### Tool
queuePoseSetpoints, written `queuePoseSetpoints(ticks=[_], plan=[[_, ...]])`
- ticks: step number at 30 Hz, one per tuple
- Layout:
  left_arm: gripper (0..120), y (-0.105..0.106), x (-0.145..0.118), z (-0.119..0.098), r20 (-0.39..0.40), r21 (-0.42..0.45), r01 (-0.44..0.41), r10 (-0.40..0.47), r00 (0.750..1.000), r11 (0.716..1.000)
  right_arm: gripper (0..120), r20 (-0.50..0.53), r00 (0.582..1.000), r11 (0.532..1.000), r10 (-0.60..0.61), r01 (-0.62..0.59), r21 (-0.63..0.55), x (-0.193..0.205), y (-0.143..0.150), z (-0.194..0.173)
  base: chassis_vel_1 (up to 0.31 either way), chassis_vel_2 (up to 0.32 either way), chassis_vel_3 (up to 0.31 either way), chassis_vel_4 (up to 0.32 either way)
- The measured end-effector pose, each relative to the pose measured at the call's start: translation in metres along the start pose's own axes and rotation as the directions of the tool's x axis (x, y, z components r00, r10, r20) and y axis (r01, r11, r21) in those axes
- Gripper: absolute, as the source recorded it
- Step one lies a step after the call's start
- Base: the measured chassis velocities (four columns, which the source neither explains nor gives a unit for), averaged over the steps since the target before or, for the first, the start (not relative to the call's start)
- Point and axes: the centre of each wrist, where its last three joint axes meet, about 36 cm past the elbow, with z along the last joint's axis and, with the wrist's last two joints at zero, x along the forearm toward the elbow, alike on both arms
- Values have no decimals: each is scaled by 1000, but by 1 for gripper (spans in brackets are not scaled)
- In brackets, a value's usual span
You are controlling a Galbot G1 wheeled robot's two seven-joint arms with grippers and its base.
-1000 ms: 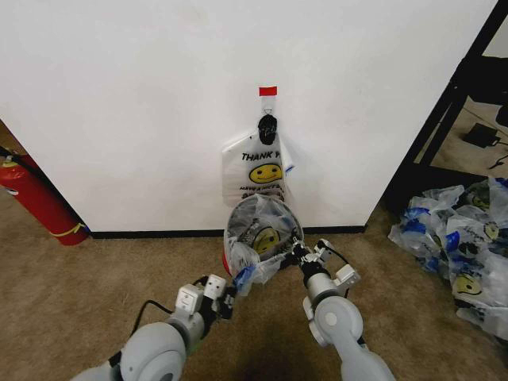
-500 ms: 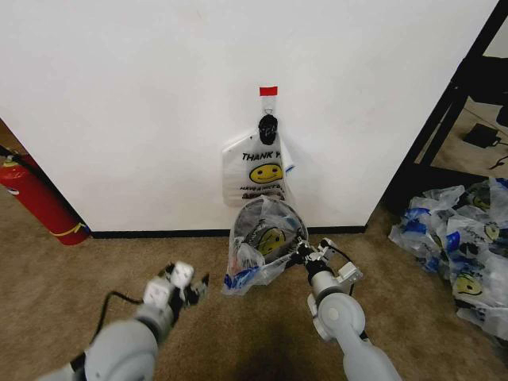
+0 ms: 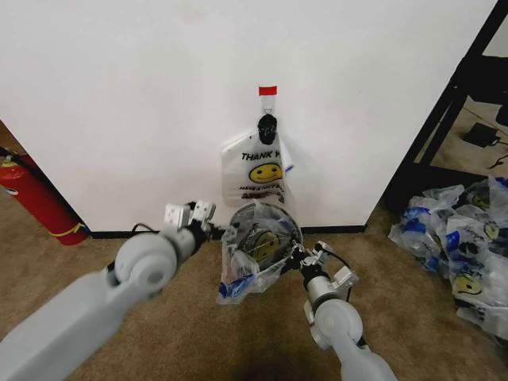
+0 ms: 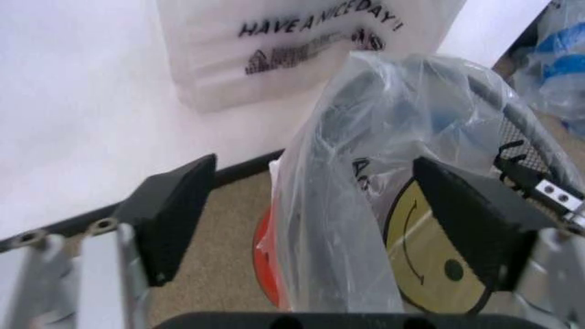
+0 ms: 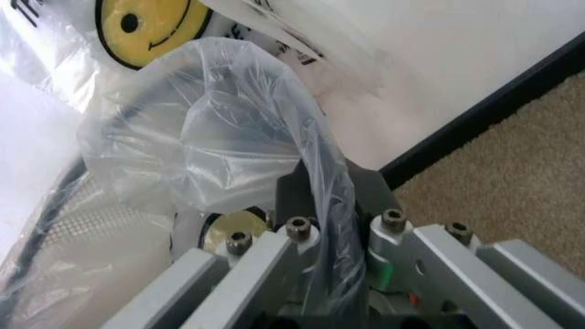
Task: Pick up the garbage bag from the wall and place it over the trash bin.
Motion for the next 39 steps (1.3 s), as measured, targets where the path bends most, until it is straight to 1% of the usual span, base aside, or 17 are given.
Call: queuePoseSetpoints(ticks=[2, 6, 7, 8, 11, 15, 16, 18, 20, 23, 28, 33, 36, 38, 39], plan=[[72, 1, -8, -1, -30, 3, -5, 5, 1000, 1000, 1, 0, 1000, 1000, 0, 0, -1, 0, 0, 0, 0, 0, 0, 0], [55, 4, -26, 6, -70, 14, -17, 18, 997, 1000, 1, -1, 1000, 1000, -3, 3, -5, -1, 3, 1, 0, 0, 0, 0], [52, 4, -29, 7, -75, 16, -19, 20, 997, 1000, 1, -1, 1000, 1000, -3, 3, -6, -2, 3, 2, 0, 0, 0, 0], [52, 4, -29, 7, -75, 16, -19, 20, 997, 1000, 1, -1, 1000, 1000, -3, 3, -6, -2, 3, 2, 0, 0, 0, 0], [40, 5, -40, 12, -98, 15, -11, 12, 995, 1000, 1, -3, 1000, 1000, -3, 3, -7, -2, 4, 2, 0, 0, 0, 0], [23, 6, -48, 19, -120, 0, -4, 3, 993, 1000, 1, -5, 1000, 1000, -2, 2, -4, -1, 4, 2, 0, 0, 0, 0], [23, 6, -48, 19, -120, 0, -4, 3, 993, 1000, 1, -5, 1000, 1000, -2, 2, -4, -1, 4, 2, 0, 0, 0, 0], [14, 4, -51, 26, -131, -23, -1, -2, 991, 1000, 1, -6, 1000, 1000, -4, 4, -3, -2, 4, 2, 0, 0, 0, 0], [9, 1, -54, 32, -136, -48, 7, -14, 991, 999, 1, -6, 1000, 1000, -6, 6, 6, -2, 5, 3, 0, 0, 0, 0], [8, -1, -59, 36, -138, -70, 23, -32, 990, 997, 1, -1, 1000, 1000, -9, 9, 28, -1, 7, 5, 0, 0, 0, 0], [7, 0, -64, 37, -143, -76, 44, -54, 988, 996, 1, 16, 1000, 997, -21, 20, 70, 4, 13, 6, 0, 0, 0, 0], [7, 0, -64, 37, -143, -77, 53, -63, 988, 996, 1, 22, 999, 994, -31, 29, 101, 7, 15, 5, 0, 0, 0, 0], [6, 0, -63, 36, -140, -79, 65, -76, 987, 995, 11, 25, 999, 991, -41, 37, 129, 8, 14, 5, 0, 0, 0, 0], [4, 1, -62, 36, -143, -80, 71, -82, 986, 994, 19, 25, 999, 990, -43, 40, 133, 8, 15, 5, 0, 0, 0, 0], [4, 1, -62, 36, -143, -80, 71, -82, 986, 994, 19, 25, 999, 990, -43, 40, 133, 8, 15, 5, 0, 0, 0, 0]])
